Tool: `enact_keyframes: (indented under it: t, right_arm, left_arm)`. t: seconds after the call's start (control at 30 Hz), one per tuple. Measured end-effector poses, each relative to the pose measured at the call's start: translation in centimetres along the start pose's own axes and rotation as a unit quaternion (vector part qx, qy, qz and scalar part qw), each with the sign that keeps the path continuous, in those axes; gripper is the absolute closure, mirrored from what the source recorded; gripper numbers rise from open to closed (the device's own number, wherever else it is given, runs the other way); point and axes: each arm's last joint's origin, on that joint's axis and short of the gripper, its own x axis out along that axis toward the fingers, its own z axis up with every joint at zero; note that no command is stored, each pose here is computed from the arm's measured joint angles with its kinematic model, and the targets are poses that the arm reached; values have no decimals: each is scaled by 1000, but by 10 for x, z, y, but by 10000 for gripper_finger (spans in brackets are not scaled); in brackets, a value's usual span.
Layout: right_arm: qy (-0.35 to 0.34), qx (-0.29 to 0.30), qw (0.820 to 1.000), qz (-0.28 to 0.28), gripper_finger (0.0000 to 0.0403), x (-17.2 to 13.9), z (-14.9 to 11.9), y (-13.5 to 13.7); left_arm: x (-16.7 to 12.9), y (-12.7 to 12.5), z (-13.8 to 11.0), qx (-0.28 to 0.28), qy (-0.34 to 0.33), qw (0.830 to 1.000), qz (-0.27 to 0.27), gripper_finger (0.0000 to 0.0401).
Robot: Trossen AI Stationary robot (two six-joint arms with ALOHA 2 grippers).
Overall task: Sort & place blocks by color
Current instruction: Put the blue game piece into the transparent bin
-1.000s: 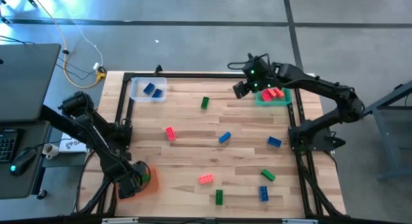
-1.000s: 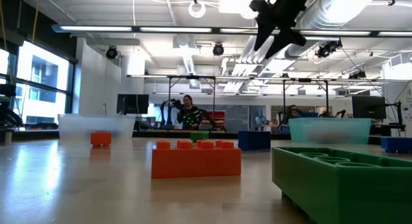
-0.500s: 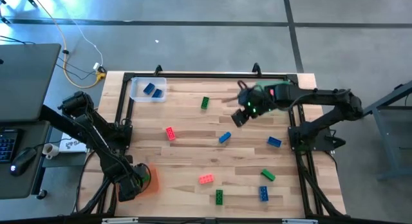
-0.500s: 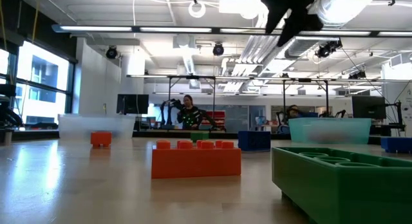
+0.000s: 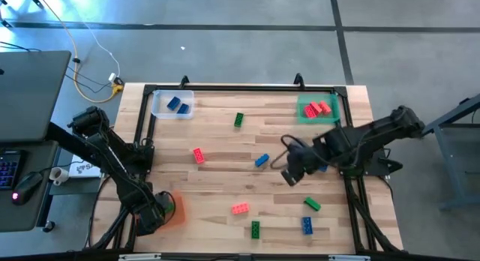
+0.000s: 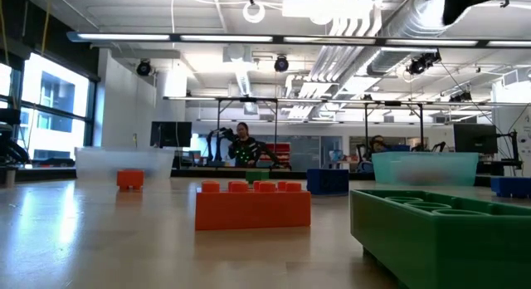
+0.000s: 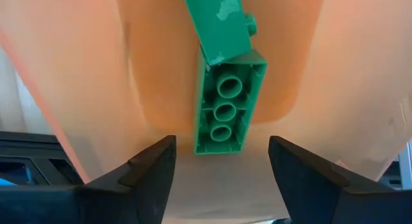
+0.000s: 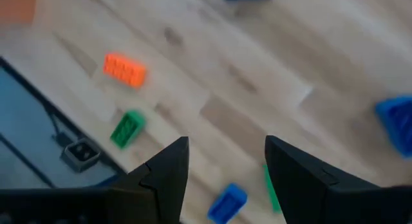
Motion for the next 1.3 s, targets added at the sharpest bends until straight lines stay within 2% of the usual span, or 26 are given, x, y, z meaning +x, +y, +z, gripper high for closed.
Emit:
enact_keyframes:
  t: [0.27, 0.5, 0.73, 1.0, 1.17, 1.3]
  right_arm:
    - [22, 69, 997, -3, 213, 3, -42, 11]
    - [9, 88, 996, -29, 213, 17, -72, 20]
    - [43, 106, 992, -58, 209, 36, -98, 28]
    - [69, 142, 983, -92, 172, 61, -135, 35]
    - [52, 182, 975, -118, 160, 75, -155, 35]
    - [43, 191, 971, -139, 159, 87, -166, 35]
  left_arm:
    - [-19, -17, 3, 25, -64, 998, -17, 169]
    - [-39, -26, 4, 50, -129, 990, 5, 167]
    - [-50, -18, 12, 39, -147, 987, 51, 167]
    - [-58, -8, 30, 53, -156, 984, 67, 167]
    - [-62, -3, 39, 41, -161, 984, 68, 167]
    - [-71, 1, 41, 35, -193, 978, 68, 167]
